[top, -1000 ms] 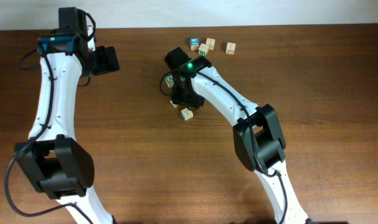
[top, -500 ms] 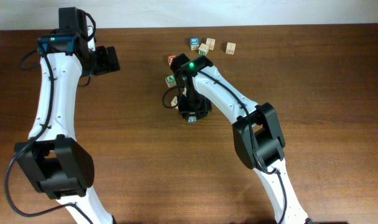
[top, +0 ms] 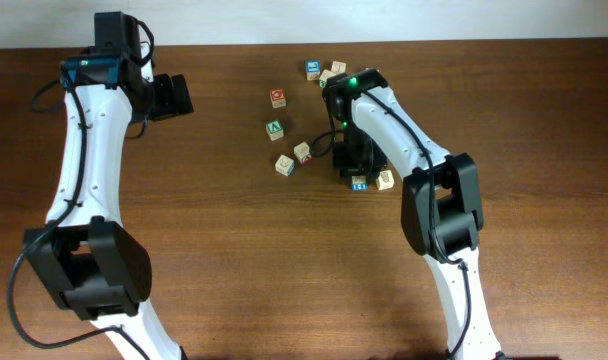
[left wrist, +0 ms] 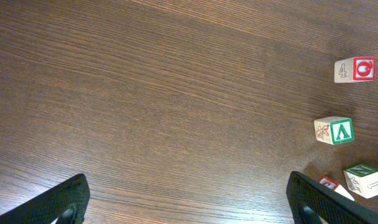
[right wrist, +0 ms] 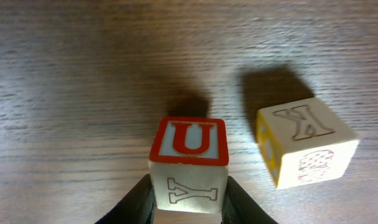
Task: Rotate 4 blocks
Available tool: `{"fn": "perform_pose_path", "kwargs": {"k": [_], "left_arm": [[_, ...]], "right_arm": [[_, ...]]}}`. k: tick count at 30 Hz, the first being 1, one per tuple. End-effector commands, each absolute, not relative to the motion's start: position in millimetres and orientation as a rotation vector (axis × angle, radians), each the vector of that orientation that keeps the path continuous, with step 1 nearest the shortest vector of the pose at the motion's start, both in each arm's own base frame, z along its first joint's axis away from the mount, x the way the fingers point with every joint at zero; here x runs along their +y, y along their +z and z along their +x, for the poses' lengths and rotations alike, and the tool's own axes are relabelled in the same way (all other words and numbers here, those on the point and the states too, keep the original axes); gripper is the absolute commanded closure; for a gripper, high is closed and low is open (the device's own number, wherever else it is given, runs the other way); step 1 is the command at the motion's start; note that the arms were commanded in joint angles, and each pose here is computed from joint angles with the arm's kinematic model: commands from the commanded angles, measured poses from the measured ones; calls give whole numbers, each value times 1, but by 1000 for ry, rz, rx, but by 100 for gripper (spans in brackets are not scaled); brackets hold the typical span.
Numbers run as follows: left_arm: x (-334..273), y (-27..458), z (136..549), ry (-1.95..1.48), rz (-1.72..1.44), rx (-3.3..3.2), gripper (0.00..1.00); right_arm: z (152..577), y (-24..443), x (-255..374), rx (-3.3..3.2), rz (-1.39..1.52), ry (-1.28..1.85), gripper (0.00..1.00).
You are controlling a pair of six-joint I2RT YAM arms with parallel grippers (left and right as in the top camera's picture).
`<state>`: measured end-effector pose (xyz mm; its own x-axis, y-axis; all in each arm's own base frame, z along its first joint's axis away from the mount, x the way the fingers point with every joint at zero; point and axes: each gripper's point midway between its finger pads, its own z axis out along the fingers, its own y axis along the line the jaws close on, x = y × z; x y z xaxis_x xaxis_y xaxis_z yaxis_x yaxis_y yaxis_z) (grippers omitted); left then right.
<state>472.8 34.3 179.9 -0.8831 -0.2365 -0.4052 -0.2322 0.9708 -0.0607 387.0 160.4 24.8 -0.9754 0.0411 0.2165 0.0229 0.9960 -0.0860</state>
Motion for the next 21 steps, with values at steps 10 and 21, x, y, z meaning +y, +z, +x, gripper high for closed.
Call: {"fn": "perform_pose_path", "kwargs": {"k": [10,21], "left_arm": [[38,187,476,-3,-353,2680,1],[38,187,476,-3,-353,2679,1]], "right_arm": [[396,27,135,-2920,-110,165,51],[492,53,260,-3345,509,-342,36]]}}
